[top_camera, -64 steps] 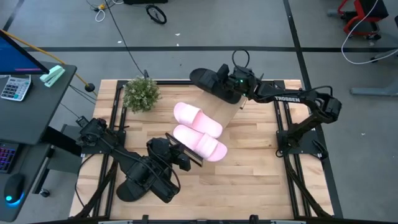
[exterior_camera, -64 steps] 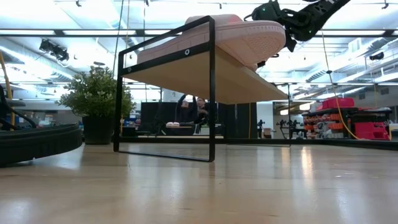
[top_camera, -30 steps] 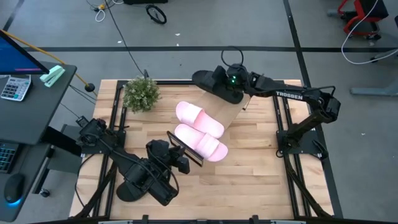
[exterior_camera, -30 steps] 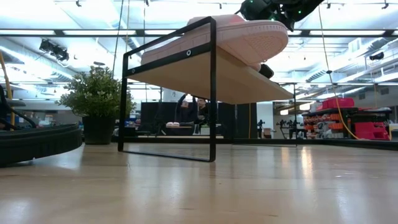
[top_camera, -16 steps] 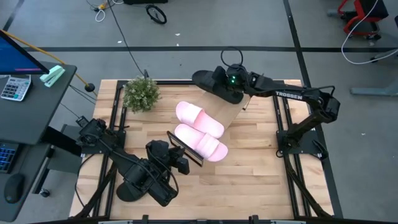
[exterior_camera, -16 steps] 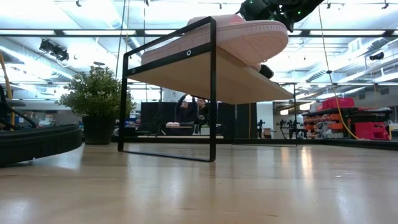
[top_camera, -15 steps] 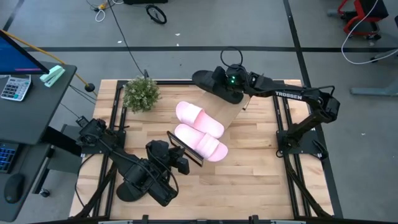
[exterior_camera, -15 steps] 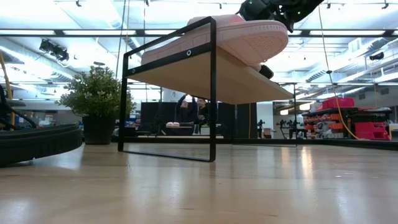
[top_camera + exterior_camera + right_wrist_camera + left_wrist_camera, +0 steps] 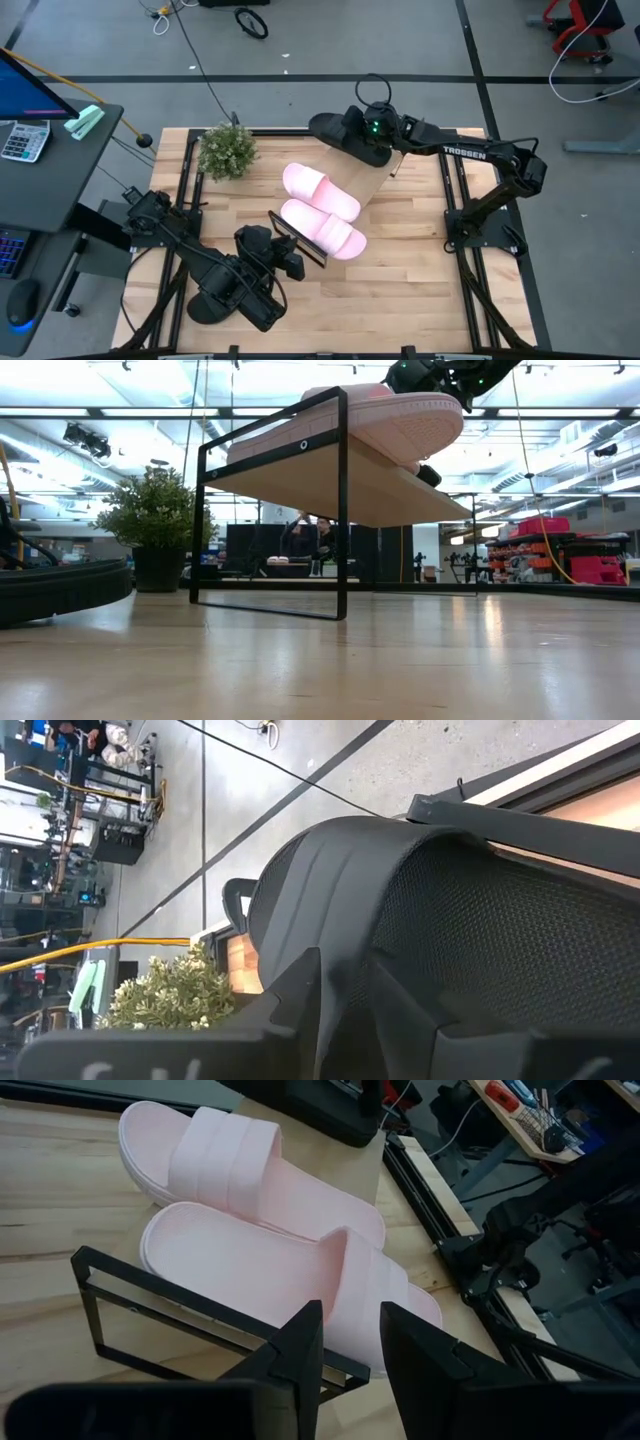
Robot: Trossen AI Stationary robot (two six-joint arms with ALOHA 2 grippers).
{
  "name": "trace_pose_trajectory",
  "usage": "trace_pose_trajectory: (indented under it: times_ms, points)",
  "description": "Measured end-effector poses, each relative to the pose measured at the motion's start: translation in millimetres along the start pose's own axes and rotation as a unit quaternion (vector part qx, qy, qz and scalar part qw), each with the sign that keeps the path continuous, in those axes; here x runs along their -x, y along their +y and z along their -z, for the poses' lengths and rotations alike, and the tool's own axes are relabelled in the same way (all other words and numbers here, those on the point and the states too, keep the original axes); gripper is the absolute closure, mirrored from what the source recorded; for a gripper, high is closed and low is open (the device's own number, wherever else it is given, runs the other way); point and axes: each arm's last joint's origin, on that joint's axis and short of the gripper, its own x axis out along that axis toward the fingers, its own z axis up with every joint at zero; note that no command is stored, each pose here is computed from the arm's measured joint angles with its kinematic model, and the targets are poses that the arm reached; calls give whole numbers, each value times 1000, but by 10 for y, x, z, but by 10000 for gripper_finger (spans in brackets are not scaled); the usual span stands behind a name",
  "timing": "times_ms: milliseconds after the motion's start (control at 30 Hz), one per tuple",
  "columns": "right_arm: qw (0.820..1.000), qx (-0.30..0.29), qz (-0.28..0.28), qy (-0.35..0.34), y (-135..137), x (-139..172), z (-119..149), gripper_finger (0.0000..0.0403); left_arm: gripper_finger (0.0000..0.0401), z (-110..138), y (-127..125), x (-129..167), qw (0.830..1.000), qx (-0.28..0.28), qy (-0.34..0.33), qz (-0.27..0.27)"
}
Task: Pick and place slides into the shelf
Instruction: Put the top black slipper on the shelf
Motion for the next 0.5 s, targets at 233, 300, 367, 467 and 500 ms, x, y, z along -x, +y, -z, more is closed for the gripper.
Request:
trace_pose_trajectory:
  times_ms: [233, 300, 367, 467, 500]
  points:
    - [1000, 1, 0, 0, -1, -1, 0, 317, 294, 0, 0, 0, 1000, 0, 0, 0]
    - [1000, 1, 0, 0, -1, -1, 1, 317, 294, 0, 0, 0, 1000, 0, 0, 0]
    - [1000, 2, 2, 1, -5, -1, 1, 317, 294, 0, 0, 0, 1000, 0, 0, 0]
    - [1000, 4, 14, 3, -28, 0, 9, 317, 294, 0, 0, 0, 1000, 0, 0, 0]
    - [1000, 3, 21, 5, -40, 1, 14, 317, 294, 0, 0, 0, 1000, 0, 0, 0]
